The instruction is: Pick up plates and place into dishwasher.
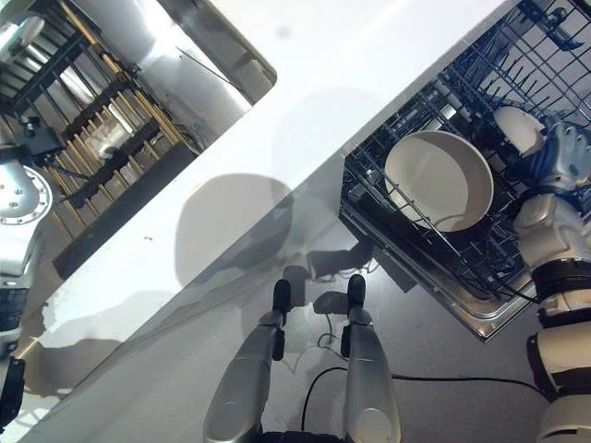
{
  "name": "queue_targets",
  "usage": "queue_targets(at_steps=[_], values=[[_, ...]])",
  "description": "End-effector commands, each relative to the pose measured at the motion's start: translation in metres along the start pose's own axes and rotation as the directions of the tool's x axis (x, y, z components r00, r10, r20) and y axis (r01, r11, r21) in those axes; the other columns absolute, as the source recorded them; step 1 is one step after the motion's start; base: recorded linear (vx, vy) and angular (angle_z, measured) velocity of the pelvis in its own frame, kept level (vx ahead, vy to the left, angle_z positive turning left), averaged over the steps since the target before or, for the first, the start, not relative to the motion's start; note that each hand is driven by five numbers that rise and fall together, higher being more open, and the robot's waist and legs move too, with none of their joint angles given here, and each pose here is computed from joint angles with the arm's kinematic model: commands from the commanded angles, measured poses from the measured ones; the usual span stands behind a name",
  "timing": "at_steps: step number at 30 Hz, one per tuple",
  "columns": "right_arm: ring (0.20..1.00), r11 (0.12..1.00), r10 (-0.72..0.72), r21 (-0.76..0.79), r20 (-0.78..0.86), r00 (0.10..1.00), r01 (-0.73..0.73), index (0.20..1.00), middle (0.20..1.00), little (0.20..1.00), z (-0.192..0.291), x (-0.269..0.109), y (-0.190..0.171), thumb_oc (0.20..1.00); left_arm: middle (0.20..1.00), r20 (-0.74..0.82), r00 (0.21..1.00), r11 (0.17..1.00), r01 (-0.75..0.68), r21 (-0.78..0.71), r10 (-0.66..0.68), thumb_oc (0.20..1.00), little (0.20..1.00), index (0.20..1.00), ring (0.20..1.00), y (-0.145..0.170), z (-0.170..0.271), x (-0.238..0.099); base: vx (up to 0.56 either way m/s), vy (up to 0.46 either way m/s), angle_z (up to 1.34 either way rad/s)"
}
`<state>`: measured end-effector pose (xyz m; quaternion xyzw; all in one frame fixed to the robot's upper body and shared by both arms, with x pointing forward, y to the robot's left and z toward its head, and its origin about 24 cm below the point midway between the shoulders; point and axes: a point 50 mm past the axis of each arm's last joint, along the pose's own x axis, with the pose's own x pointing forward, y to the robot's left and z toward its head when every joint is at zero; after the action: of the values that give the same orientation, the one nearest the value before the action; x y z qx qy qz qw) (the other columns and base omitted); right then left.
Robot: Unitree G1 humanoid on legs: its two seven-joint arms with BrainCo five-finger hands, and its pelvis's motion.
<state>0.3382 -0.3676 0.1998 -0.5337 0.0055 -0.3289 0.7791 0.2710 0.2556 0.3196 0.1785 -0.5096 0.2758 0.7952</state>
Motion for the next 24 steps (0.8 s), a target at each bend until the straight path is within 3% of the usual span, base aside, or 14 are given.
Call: queue_targets(at_steps=[1,9,24], values=[[1.000,0.948,0.317,-0.017,-0.069,0.946,-0.318,1.000,1.000,1.000,-0.023,-0.045,0.074,1.000,1.000,0.097,0.994,0.999,-0.041,0.002,0.041,1.000,1.000,1.000,1.000,0.011,0.015,0.019,0.00,-0.005,0.04],[1.000,0.966,0.256,0.044,-0.056,0.965,-0.253,1.000,1.000,1.000,-0.022,-0.046,0.066,1.000,1.000,0.084,0.995,0.998,-0.056,0.011,0.055,1.000,1.000,1.000,1.000,0.020,0.010,0.014,0.00,0.000,0.00],[1.000,0.988,0.004,0.154,-0.008,1.000,-0.003,1.000,1.000,1.000,-0.018,-0.054,0.033,1.000,1.000,0.030,0.996,0.995,-0.087,0.046,0.086,1.000,1.000,1.000,1.000,0.042,-0.006,-0.006,0.01,0.035,-0.01]])
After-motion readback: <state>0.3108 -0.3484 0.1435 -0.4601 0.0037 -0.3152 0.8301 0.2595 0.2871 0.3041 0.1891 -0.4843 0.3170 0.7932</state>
